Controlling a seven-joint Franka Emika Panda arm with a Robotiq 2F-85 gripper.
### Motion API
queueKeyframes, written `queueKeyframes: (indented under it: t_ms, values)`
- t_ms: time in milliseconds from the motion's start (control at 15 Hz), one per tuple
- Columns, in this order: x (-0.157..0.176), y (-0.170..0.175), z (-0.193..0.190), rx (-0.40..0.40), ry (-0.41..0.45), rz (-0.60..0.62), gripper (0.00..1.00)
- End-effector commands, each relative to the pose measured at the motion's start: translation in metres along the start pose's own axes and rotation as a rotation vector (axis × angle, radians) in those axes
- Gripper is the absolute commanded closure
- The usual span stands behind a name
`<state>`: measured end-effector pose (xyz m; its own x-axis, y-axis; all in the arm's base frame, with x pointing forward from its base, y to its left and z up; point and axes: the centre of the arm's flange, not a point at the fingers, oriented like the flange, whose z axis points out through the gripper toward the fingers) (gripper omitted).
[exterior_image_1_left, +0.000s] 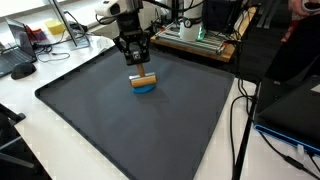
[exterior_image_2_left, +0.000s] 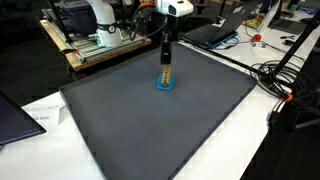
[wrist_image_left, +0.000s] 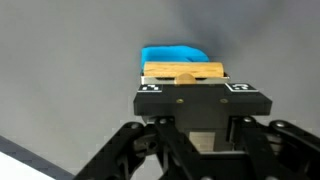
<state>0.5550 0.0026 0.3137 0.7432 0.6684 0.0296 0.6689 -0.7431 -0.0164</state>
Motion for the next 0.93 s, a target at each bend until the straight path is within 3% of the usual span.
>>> queueKeyframes:
  t_ms: [0, 867]
  values:
    - [-0.0088, 0.0033, 0.0356, 0.042, -0.069, -0.034, 0.78]
    - [-0.0168, 0.0051, 0.0385, 0.039, -0.122, -0.043, 0.78]
